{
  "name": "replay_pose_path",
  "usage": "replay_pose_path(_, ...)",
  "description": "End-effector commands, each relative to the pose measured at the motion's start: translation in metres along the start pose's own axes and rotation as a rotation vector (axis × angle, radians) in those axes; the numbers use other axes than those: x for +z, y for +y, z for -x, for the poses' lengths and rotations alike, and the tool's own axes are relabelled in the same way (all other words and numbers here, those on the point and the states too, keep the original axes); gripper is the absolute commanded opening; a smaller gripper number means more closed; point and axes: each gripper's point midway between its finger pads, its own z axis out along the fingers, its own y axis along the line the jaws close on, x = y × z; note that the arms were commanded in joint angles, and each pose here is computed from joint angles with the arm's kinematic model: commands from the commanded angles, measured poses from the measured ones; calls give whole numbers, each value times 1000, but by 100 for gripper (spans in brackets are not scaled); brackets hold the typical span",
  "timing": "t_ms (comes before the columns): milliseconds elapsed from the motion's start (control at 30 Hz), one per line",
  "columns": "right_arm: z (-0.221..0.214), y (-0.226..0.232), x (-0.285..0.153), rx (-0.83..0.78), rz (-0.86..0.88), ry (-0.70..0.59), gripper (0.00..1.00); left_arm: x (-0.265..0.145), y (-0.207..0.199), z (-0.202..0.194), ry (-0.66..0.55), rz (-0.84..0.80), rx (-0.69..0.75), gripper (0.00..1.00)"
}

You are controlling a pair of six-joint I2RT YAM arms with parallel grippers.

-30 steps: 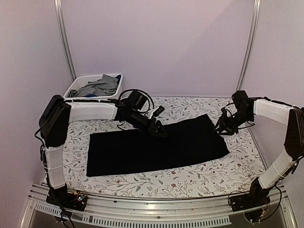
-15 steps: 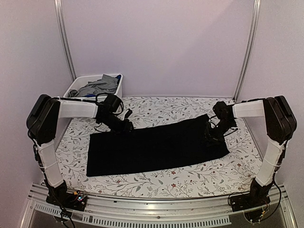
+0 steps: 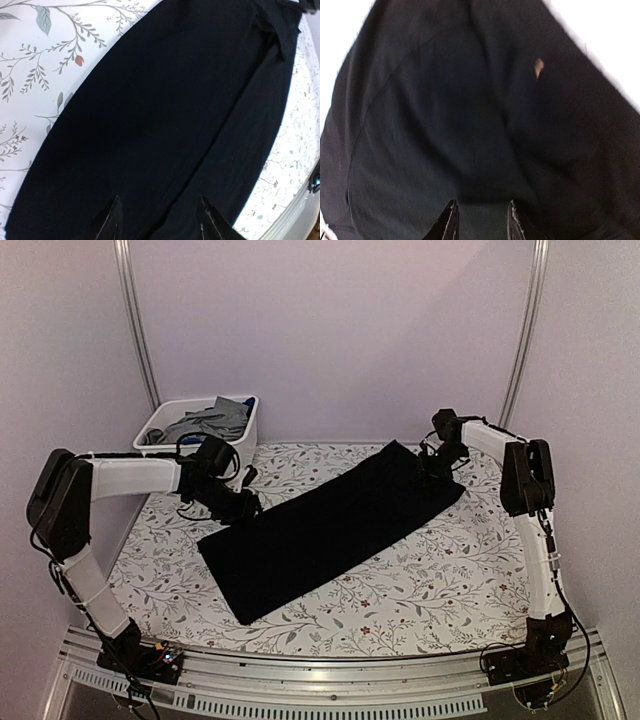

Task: Fold and stack the mixed laundry pile
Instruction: Rotate the rectangle-folded T-shirt at the center of the board.

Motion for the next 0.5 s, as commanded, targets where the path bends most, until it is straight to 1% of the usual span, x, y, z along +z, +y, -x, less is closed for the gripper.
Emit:
replay_pose_path(0,48,-25,6,-3,-87,-73,33,-18,-2,-8,-21,37,96,49)
replay_pose_path(67,51,-24,3,21,-63,-106,35,-21,-9,-10,-23,50,159,49)
replay_pose_path(100,53,-20,-7,29,-49,-136,36,-20,-12,-11,-18,61,191,49)
replay_pose_path(133,59,-8,-32,17,-26,-191,37,-19,-14,-13,-9,72,217,48)
replay_pose_path(167,59,-5,-41,16,-17,-214,39,-17,-14,-16,3,87,236,48)
replay_pose_path(267,62,17,-90,4,38,-293,42,-8,-11,-21,43,112,269,47)
replay_pose_path(367,54,27,-114,-2,63,-308,43,1,-1,-24,76,158,308,45)
replay_pose_path(467,41,30,-124,-6,83,-314,46,8,10,-30,118,235,347,42)
